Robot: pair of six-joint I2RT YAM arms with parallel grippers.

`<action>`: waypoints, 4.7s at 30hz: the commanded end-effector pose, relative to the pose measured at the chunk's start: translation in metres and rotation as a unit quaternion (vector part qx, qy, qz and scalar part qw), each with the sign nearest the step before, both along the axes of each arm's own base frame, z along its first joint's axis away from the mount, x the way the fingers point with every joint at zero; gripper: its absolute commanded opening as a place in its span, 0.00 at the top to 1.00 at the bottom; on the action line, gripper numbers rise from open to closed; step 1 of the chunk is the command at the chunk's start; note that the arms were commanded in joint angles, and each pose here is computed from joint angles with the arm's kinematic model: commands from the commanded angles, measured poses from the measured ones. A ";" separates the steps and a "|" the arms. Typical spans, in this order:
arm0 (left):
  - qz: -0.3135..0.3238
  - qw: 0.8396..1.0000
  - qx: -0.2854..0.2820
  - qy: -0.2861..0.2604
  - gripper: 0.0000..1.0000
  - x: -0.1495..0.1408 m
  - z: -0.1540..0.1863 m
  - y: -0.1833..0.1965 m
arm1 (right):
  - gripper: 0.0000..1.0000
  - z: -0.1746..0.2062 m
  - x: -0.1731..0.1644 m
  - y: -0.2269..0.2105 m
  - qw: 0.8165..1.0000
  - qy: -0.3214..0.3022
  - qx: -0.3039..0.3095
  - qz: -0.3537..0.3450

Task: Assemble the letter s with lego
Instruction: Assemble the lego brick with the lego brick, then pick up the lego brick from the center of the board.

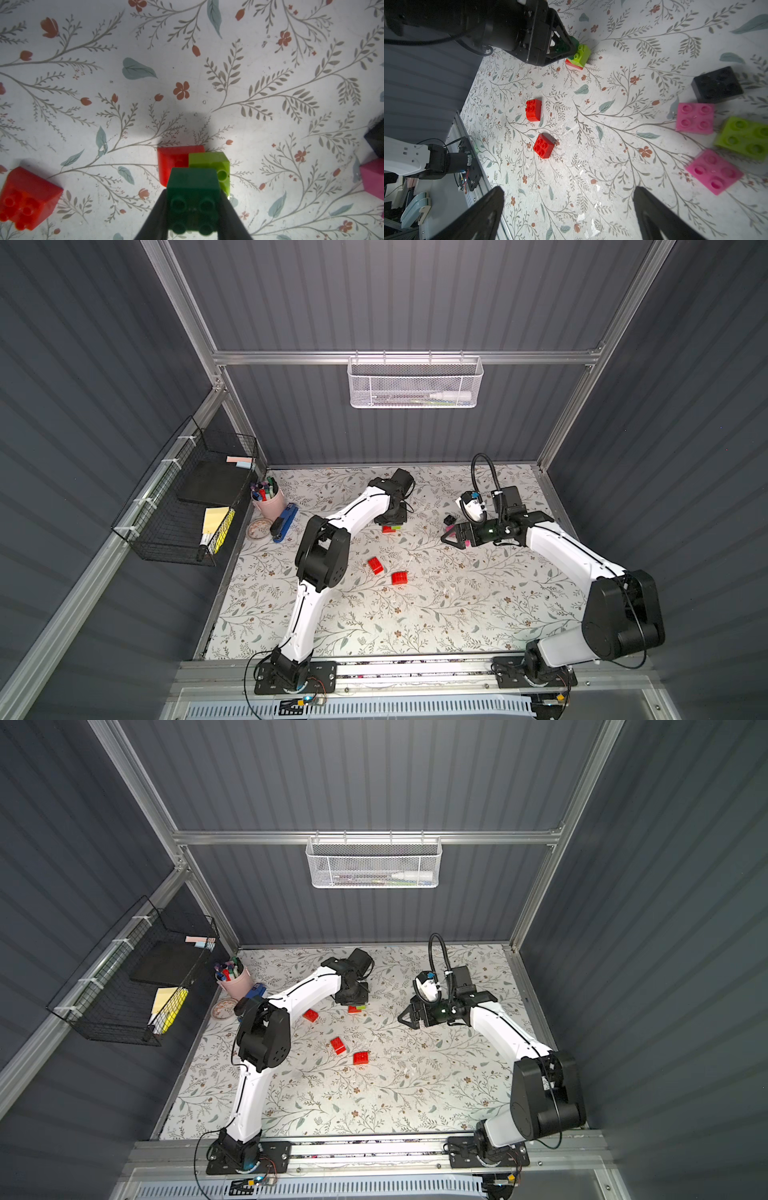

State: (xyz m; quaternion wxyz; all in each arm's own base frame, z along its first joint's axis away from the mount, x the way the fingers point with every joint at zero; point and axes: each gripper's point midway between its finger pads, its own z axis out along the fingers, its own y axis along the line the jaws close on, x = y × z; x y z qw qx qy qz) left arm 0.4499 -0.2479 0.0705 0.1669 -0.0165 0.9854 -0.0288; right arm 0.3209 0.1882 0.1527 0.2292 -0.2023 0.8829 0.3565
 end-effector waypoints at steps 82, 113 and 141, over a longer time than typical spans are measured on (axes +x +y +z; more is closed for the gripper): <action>-0.071 0.997 0.021 0.002 0.51 0.000 0.016 -0.006 | 0.01 0.017 -0.003 0.000 1.000 -0.014 0.016 0.005; -0.134 0.990 -0.030 -0.033 0.01 -0.018 0.076 0.002 | 0.03 -0.001 0.010 -0.022 0.997 0.004 -0.071 -0.034; -0.095 0.974 -0.202 -0.035 0.00 -0.064 0.069 0.063 | 0.43 -0.102 0.099 -0.083 0.938 0.063 -0.307 -0.148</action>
